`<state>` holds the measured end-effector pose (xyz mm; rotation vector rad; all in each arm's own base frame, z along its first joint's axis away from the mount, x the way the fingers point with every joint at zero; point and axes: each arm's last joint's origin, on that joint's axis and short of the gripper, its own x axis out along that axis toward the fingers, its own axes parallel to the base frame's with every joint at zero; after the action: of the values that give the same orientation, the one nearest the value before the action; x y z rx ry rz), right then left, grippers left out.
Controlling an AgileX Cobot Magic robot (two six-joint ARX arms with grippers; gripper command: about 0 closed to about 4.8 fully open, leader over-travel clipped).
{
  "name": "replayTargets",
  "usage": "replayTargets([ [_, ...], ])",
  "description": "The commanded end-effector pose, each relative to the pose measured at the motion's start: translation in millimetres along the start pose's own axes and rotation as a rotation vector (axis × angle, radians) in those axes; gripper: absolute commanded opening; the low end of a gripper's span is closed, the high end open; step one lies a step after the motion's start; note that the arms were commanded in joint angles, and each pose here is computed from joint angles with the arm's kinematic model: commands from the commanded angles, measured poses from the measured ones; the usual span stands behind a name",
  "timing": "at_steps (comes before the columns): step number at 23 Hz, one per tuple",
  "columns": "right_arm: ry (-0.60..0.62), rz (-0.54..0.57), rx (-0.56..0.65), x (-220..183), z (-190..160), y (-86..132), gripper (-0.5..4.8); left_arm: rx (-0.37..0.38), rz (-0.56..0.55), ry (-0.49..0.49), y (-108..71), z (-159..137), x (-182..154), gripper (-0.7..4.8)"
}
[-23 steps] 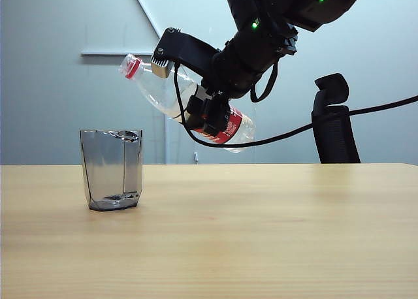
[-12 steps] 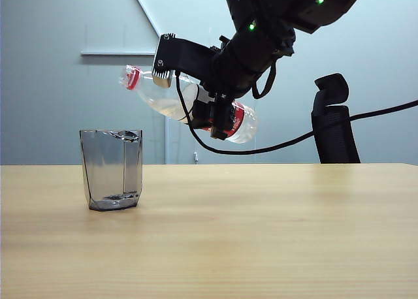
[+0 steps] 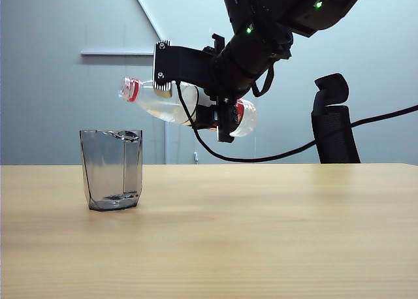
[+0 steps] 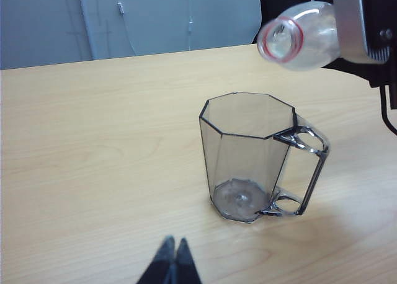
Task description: Pick up the mineral water bottle on the table and pour water into the mug until it's half full.
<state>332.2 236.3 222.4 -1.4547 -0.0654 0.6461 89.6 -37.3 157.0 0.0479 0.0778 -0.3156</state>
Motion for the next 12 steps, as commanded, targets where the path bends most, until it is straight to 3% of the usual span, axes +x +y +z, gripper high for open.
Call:
replayTargets([
  [1,-0.019,-0.093,-0.034,-2.7,3.8,-14.2,2.82,-0.005,-0.003,-0.014,-0.1,2.0,-0.1,-0.02],
  [12,-0.017,-0.106,-0.09,-2.8,4.0,-15.4,2.81,-0.005,-0.003,-0.014,-0.1,2.0,-0.1,-0.02],
])
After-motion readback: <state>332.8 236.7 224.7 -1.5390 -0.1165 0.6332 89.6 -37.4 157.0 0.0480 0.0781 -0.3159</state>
